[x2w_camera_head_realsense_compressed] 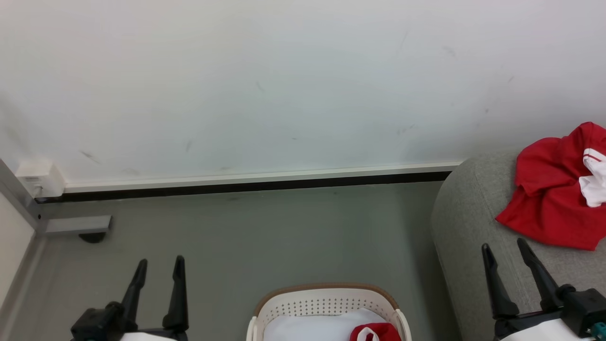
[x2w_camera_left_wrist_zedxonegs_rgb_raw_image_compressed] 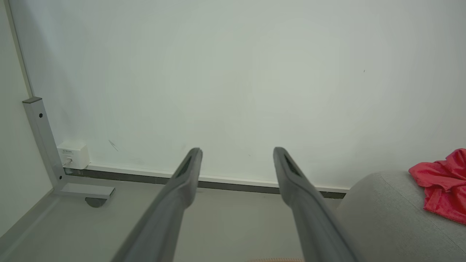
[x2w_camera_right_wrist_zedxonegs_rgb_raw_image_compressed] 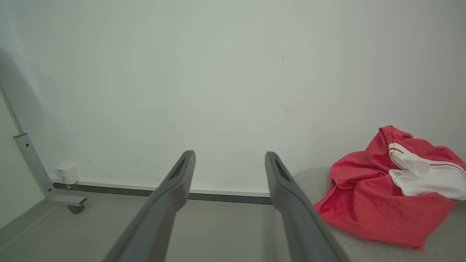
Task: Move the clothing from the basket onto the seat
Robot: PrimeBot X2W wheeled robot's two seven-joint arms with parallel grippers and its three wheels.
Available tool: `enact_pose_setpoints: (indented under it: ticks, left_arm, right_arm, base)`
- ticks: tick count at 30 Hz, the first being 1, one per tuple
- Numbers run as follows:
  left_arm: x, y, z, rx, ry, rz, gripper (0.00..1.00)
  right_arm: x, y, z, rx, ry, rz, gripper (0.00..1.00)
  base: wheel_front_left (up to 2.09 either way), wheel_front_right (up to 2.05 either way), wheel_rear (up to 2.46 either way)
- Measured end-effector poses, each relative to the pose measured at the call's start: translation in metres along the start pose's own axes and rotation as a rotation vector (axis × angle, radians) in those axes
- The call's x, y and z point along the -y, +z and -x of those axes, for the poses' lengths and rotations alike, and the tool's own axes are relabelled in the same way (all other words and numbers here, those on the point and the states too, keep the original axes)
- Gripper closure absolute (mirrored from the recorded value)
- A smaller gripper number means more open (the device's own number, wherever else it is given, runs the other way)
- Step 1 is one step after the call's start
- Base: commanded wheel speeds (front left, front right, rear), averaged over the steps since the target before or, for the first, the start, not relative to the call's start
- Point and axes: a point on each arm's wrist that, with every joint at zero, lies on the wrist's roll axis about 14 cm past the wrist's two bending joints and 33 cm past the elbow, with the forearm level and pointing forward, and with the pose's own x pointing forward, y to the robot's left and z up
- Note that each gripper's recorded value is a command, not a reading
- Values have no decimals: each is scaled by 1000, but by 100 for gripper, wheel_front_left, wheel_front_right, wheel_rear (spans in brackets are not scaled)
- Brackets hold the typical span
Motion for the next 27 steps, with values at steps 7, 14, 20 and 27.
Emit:
enact_pose_setpoints:
  ticks: [7,14,20,27]
  left_arm:
    - [4,-5,-1,-10,-11,2,0]
    - [4,-6,-3,-7,-15,-7,0]
    - [4,-7,-4,-10,-19,-5,0]
    - [7,-11,-7,-19,-32,-5,0]
  right_arm:
    - [-8,-3,-1,-8,21,17,0]
    - [-9,0,-4,0,25,23,0]
    - [-9,-1,-3,-1,25,23,0]
    - [-6,-1,-2,-2,18,25,0]
  base:
    - [0,0,0]
    - [0,0,0]
    - [0,0,0]
    - [0,0,0]
